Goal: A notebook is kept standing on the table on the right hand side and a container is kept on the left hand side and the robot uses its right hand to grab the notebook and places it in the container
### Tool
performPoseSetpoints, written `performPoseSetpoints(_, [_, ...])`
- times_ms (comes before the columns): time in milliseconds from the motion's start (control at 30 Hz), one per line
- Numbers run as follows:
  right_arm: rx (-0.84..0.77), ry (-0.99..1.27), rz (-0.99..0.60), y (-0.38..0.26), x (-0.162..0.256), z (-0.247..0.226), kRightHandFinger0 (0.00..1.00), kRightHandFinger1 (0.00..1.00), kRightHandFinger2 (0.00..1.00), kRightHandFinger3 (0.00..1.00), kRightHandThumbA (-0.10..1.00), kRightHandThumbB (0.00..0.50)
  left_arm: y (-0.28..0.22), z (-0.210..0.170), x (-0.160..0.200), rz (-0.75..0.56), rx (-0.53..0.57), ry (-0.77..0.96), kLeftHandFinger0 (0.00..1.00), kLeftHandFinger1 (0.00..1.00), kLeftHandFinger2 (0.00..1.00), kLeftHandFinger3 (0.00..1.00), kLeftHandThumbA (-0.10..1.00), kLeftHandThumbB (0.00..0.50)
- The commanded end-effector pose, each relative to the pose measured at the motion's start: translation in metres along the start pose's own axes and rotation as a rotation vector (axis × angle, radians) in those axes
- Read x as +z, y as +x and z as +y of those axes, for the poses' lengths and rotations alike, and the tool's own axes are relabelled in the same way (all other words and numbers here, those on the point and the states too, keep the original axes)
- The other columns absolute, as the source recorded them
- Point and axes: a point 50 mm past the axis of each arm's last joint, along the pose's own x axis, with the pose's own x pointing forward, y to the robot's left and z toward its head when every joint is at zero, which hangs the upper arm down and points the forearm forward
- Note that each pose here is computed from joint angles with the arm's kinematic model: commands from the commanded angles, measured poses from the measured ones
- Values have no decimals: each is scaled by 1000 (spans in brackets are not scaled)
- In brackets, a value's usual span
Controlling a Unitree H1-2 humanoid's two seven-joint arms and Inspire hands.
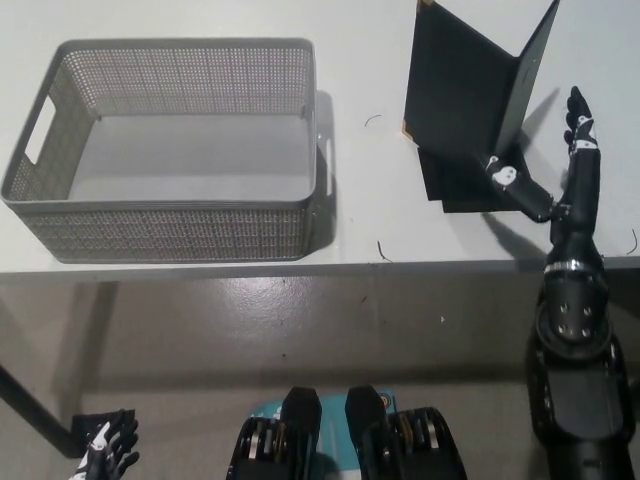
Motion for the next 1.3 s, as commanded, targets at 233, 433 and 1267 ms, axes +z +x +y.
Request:
performPoseSetpoints(233, [-39, 4, 24, 74, 33, 7, 1000, 1000, 1000, 1000, 1000, 500, -9, 1, -2, -33, -48, 45, 1000, 1000, 1000, 1000, 1000, 181])
performPoseSetpoints(433, [43, 10, 29, 112, 62, 31, 1000, 1000, 1000, 1000, 1000, 485, -12, -4, -4, -20, -63, 42, 1000, 1000, 1000, 1000, 1000, 188])
performPoseSetpoints(1267, [50, 123, 183, 118, 71, 89, 0, 228, 568, 546, -100, 122, -7, -9, -1, -50, -86, 50, 1000, 1000, 1000, 1000, 1000, 128])
